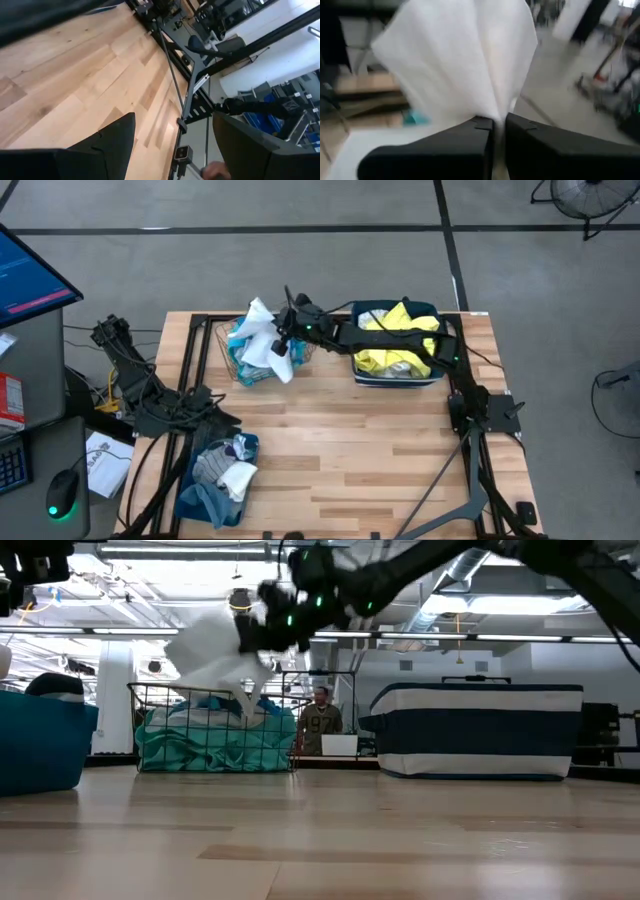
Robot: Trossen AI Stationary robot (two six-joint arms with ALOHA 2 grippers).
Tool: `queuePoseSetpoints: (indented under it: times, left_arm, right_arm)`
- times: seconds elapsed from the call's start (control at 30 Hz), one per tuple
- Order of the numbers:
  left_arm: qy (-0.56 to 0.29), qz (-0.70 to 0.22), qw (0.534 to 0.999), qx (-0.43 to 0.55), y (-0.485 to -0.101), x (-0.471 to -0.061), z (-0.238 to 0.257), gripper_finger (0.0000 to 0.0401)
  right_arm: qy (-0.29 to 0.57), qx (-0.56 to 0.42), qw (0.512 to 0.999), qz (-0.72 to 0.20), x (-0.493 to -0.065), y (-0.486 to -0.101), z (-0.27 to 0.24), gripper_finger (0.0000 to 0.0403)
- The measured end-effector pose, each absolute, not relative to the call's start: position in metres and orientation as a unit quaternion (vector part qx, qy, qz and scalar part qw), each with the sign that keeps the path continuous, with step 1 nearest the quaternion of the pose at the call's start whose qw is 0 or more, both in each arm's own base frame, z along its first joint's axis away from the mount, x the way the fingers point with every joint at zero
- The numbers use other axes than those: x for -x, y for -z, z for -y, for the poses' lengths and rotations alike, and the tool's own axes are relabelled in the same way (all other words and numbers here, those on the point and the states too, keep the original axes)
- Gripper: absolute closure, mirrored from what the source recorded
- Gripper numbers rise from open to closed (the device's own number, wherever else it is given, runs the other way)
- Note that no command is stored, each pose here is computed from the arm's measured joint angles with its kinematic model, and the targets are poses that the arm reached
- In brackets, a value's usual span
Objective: Pick & Place Cloths
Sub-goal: Put the white hand towel into the gold wire basket
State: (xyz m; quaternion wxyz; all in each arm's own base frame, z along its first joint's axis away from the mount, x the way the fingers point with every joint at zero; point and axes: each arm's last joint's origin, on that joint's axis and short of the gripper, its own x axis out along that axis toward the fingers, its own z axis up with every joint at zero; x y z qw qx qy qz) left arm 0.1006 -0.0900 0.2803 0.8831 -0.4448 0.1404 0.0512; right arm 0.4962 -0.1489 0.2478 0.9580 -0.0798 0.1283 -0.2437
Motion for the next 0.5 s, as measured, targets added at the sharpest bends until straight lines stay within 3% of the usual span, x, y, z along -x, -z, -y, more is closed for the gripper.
queuePoseSetpoints:
  times: [0.13,0.27,0.5]
  left_arm:
    - [-0.058,-0.133,0.884,0.445,-0.281,-0.101,0.090,0.0153]
    - [-0.092,-0.097,0.889,0.439,-0.281,-0.101,0.087,0.0153]
    - [-0.214,0.003,0.910,0.355,-0.286,-0.105,0.073,0.0153]
  right_arm:
    - [0.265,0.038,0.940,-0.213,-0.499,-0.209,0.164,0.0393]
    - [0.257,0.048,0.920,-0.292,-0.500,-0.208,0.171,0.0387]
    - [0.228,0.086,0.898,-0.367,-0.491,-0.244,0.164,0.0289]
